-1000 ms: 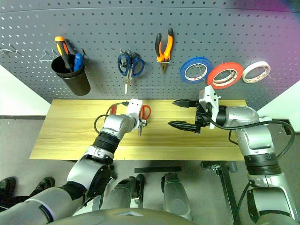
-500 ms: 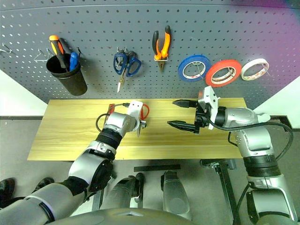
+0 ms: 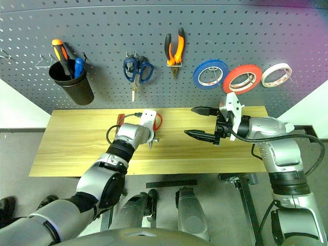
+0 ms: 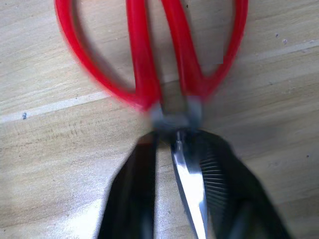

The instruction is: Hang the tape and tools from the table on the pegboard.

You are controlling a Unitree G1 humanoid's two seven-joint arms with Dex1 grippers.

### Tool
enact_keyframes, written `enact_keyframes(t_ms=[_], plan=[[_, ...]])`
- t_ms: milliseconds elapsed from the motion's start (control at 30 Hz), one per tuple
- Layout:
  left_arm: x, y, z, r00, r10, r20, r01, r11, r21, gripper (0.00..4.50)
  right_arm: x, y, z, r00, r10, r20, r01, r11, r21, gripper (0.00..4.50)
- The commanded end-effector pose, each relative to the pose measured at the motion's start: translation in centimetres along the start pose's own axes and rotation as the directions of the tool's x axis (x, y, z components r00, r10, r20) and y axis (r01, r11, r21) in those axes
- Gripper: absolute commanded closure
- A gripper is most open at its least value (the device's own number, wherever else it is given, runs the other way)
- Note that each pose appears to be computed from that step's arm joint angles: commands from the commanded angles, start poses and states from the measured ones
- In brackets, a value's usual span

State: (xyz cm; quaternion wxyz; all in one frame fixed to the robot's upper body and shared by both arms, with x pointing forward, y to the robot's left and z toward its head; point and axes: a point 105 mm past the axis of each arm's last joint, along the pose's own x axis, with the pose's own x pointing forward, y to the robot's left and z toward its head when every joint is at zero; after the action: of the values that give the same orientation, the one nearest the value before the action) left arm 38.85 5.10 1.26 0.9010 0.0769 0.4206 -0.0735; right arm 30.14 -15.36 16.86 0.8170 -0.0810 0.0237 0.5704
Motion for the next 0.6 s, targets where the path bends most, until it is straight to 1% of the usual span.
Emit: enact_keyframes(t_ms=[33, 300, 367, 433, 500, 600], plan=[[0.4, -0.3, -1.8, 0.997, -0.001, -0.072, 0.002, 1.000, 0.017, 4.24, -0.2, 0.4, 1.3, 1.000, 0.014, 0.026, -0.013, 0.999, -0.042, 0.00], [0.3, -0.1, -1.7, 0.998, 0.003, -0.066, -0.002, 1.000, 0.010, 4.24, 0.0, 0.0, 1.1, 1.000, 0.014, 0.026, -0.013, 0.999, -0.040, 0.00], [0.1, -0.1, -1.1, 1.000, -0.001, -0.024, 0.001, 1.000, 0.013, 4.24, 0.0, 0.0, 1.1, 0.999, 0.016, 0.030, -0.014, 0.999, -0.038, 0.00], [-0.2, -0.3, -0.4, 0.999, -0.029, 0.013, 0.029, 0.999, -0.022, 4.24, 0.1, -0.1, 1.1, 0.999, 0.013, 0.032, -0.012, 0.999, -0.037, 0.00], [-0.5, 0.2, 0.2, 0.998, 0.007, 0.058, -0.008, 1.000, 0.024, 4.24, 0.1, -0.3, 1.1, 0.999, 0.012, 0.036, -0.011, 0.999, -0.035, 0.00], [-1.1, 0.4, 0.5, 0.995, -0.007, 0.103, -0.002, 0.996, 0.086, 4.24, 0.0, -0.4, 1.0, 0.999, 0.010, 0.039, -0.009, 0.999, -0.033, 0.00]])
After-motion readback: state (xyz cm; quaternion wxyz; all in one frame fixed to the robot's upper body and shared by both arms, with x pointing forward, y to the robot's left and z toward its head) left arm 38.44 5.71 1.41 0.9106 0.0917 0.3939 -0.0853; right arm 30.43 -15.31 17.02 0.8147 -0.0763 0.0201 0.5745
